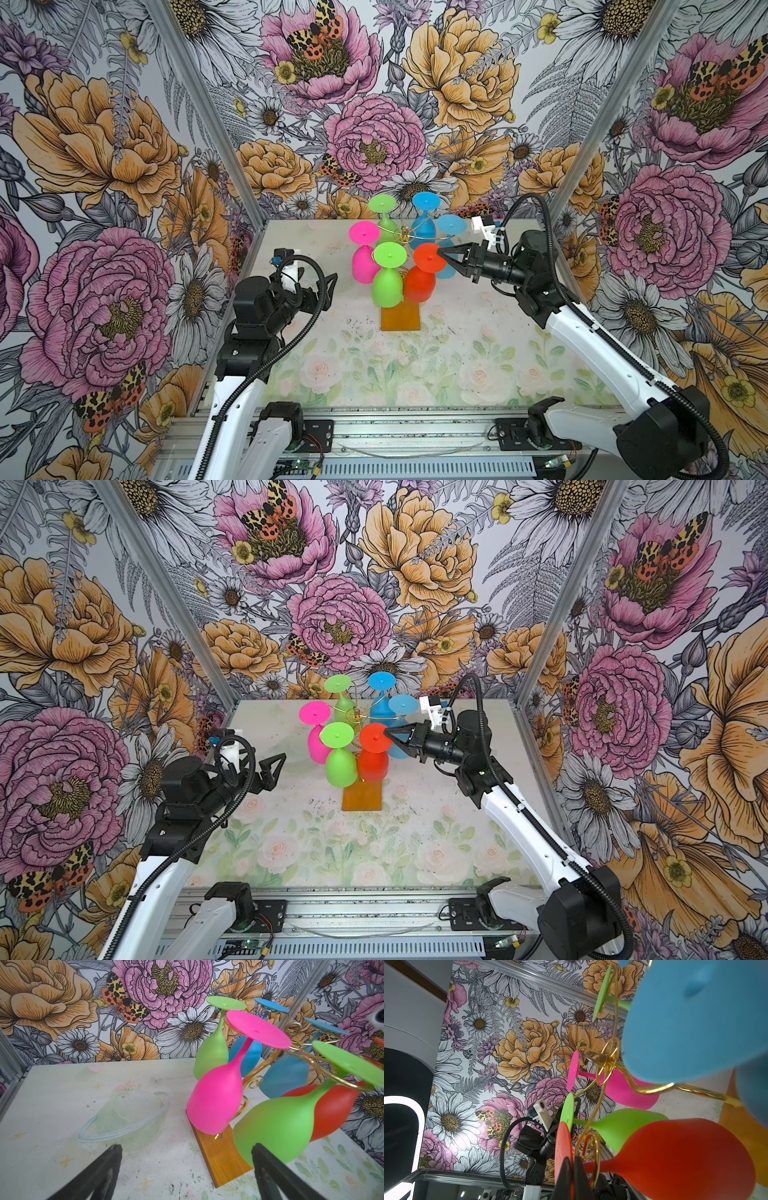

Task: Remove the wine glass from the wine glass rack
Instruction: 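Close the right gripper on the red glass foot and slide it off the rack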

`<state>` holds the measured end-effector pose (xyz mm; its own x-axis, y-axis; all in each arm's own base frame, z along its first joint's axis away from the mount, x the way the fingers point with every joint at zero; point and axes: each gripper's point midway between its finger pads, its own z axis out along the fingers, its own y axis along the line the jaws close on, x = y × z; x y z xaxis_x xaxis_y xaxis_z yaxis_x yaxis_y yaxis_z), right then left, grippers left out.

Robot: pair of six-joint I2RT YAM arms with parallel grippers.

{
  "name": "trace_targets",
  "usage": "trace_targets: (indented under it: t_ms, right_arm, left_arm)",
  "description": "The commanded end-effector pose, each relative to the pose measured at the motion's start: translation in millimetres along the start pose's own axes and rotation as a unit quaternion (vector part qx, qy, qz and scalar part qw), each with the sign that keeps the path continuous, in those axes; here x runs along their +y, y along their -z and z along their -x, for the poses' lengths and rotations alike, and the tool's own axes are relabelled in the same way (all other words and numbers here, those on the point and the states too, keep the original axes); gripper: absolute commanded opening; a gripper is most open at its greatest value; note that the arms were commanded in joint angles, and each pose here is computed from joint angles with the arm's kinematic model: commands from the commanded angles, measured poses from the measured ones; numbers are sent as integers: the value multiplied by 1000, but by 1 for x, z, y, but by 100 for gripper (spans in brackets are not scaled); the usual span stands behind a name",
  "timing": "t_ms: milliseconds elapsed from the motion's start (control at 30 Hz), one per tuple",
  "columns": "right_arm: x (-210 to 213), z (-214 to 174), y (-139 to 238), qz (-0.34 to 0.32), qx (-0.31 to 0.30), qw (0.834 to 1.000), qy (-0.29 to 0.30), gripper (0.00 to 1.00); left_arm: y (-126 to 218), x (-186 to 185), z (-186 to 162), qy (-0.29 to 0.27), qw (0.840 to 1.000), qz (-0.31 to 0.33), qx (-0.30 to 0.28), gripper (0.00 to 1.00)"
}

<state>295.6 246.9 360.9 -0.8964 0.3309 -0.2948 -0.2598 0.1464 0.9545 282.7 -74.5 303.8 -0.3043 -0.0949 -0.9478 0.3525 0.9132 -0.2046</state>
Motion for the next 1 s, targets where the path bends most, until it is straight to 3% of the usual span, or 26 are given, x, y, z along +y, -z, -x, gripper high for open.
trace_targets:
  t_ms: [0,367,967]
  right_arm:
    - [22,4,-2,25,1,999,21,0]
    - [26,8,-11,32,-1,999,23,0]
    - [22,33,-15,31,-59,998,18,0]
  left_arm:
    - [1,-4,3,0,1000,-8,-11,99]
    - [2,-4,4,-1,1000,-8,-12,99]
    - [0,-3,4,0,1000,-9,-10,99]
